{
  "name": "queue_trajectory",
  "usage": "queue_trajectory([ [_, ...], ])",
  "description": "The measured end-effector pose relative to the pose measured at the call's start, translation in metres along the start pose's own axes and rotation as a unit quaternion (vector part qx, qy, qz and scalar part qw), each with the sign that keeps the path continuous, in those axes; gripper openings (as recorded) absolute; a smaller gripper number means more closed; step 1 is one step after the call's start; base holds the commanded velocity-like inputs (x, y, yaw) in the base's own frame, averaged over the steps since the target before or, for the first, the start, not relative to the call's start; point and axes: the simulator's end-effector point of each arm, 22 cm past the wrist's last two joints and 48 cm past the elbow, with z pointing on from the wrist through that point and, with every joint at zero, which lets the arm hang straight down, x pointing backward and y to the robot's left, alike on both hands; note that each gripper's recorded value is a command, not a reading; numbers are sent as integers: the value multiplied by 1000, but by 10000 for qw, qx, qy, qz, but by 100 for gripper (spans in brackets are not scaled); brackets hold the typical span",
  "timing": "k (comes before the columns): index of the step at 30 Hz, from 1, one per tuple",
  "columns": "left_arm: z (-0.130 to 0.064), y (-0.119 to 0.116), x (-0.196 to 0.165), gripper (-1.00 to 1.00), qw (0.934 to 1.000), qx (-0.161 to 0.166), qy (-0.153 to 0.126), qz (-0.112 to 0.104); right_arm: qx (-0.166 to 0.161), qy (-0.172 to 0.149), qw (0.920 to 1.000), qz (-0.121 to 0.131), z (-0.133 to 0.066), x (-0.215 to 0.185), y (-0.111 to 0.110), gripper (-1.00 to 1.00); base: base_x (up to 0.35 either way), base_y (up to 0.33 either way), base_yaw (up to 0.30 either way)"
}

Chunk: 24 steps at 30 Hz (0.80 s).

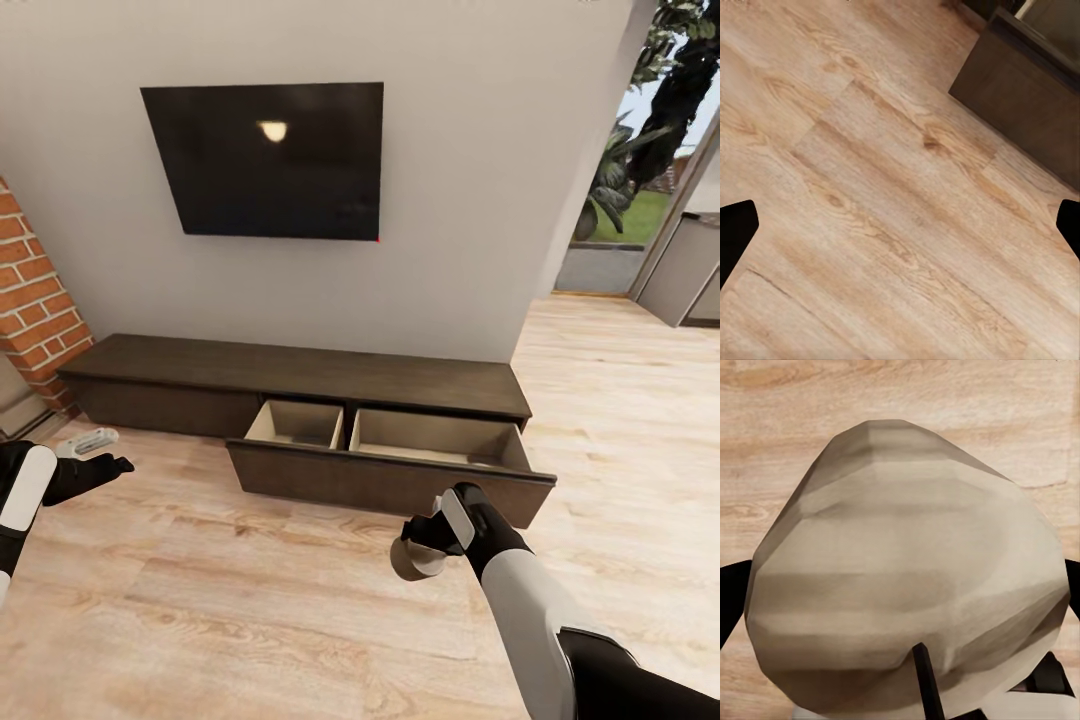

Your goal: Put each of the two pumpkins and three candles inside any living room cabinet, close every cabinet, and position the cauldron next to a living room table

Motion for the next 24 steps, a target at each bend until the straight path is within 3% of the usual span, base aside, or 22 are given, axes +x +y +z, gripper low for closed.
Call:
queue_trajectory([
  [10, -7, -2, -6, 100, 10000, 15, -32, 9, -26, -40, 10000, 6, -7, -3, 3, -100, 24, 8, 0],
  [24, -8, -2, -7, 100, 10000, 14, -51, 18, -146, -59, 9999, 11, -7, -4, 8, -100, 281, 106, 0],
])
